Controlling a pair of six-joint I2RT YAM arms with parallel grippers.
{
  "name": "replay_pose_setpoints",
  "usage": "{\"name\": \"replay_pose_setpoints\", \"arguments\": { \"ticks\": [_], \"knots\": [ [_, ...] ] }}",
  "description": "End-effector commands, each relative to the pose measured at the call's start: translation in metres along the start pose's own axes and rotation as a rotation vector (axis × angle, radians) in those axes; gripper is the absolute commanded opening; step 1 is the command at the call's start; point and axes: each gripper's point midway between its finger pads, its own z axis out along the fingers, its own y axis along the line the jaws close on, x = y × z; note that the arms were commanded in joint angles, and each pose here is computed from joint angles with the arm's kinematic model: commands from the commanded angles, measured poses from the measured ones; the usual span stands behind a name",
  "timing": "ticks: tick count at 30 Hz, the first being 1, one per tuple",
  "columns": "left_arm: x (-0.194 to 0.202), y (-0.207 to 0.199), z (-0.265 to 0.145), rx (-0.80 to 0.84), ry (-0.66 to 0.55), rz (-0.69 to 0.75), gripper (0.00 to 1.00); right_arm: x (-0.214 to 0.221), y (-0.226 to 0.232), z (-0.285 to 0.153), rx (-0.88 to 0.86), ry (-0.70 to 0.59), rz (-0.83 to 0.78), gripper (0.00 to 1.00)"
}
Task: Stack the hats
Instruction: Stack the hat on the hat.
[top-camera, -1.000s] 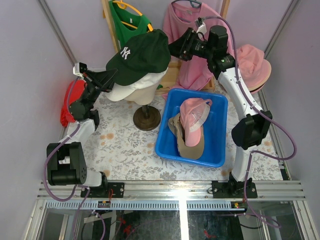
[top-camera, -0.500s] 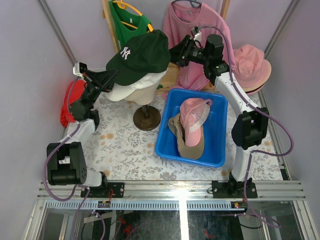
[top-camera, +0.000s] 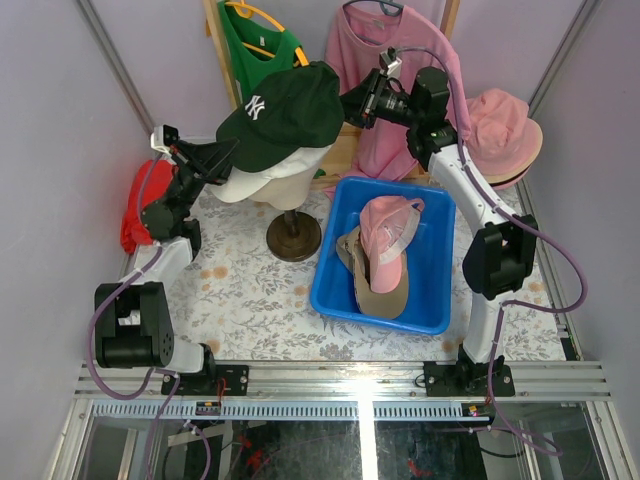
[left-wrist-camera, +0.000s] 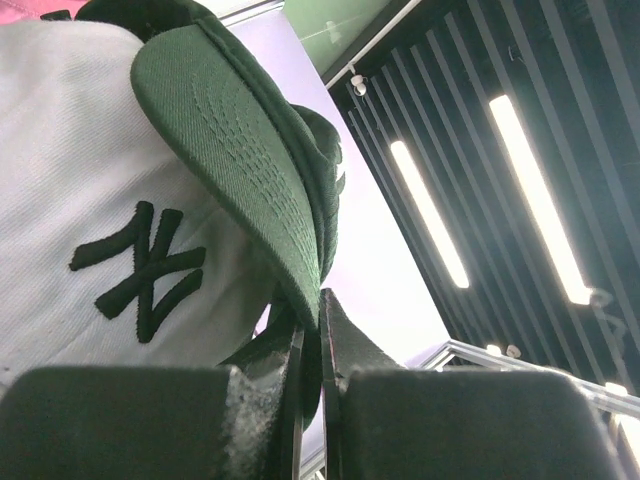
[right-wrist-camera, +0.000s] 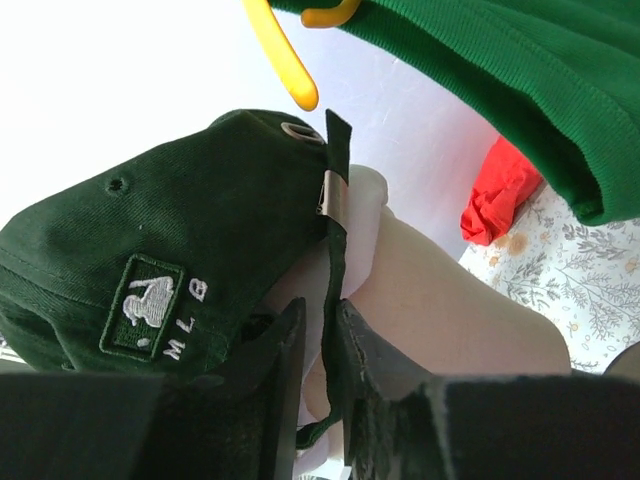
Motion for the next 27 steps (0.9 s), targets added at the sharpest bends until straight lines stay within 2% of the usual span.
{"name": "replay_pose_setpoints", "arguments": {
  "ticks": [1, 11, 19, 27],
  "knots": [
    [0.007, -0.038, 0.005, 0.076, 0.055, -0.339, 0.0, 0.013, 0.039, -0.006, -0.059, 0.044, -0.052, 0.22],
    [0.002, -0.041, 0.008, 0.088, 0.037, -0.35, 0.0, 0.009, 0.034, -0.022, 0.113, -0.019, -0.134, 0.0],
    [-0.003, -0.038, 0.004, 0.061, 0.021, -0.34, 0.0, -0.005, 0.047, -0.036, 0.23, -0.094, -0.23, 0.0],
    [-0.013, -0.038, -0.01, 0.027, -0.035, -0.316, 0.0, -0.005, 0.046, -0.036, 0.274, -0.09, -0.243, 0.0]
  ]
}}
